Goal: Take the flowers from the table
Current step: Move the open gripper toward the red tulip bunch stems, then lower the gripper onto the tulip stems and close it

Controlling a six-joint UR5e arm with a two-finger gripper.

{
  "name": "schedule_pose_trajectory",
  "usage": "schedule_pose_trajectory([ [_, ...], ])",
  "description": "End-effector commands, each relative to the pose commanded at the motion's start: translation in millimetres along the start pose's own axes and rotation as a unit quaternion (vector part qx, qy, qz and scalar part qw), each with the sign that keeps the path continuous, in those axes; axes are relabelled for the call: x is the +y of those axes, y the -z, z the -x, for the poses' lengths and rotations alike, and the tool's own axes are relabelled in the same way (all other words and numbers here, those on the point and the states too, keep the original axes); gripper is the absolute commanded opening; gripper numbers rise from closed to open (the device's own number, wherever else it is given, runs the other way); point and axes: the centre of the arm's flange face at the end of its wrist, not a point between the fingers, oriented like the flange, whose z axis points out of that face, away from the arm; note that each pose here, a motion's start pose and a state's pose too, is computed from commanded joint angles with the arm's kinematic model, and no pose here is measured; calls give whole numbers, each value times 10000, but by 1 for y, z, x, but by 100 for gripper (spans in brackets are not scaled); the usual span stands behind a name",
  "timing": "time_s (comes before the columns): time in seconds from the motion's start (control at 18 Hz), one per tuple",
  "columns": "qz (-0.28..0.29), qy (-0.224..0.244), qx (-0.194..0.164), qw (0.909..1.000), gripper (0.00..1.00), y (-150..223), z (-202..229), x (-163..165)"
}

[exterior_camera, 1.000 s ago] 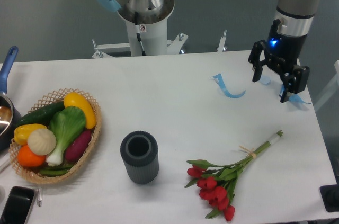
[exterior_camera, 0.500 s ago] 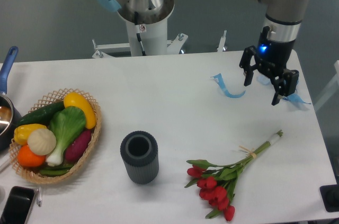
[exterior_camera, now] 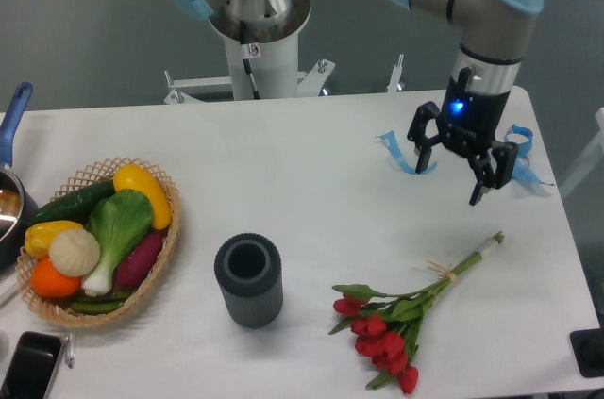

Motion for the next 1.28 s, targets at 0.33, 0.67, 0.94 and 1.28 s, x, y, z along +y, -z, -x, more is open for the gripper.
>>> schedule_pose_trajectory([
  [0.33, -44, -87, 213, 9997, 100, -47, 3, -18],
  [0.67, 497, -330, 275, 9978, 100, -72, 14, -32],
  [0.94, 496, -298, 442, 9973, 100, -101, 19, -25],
  [1.28, 527, -39, 590, 9969, 100, -130, 25, -14],
])
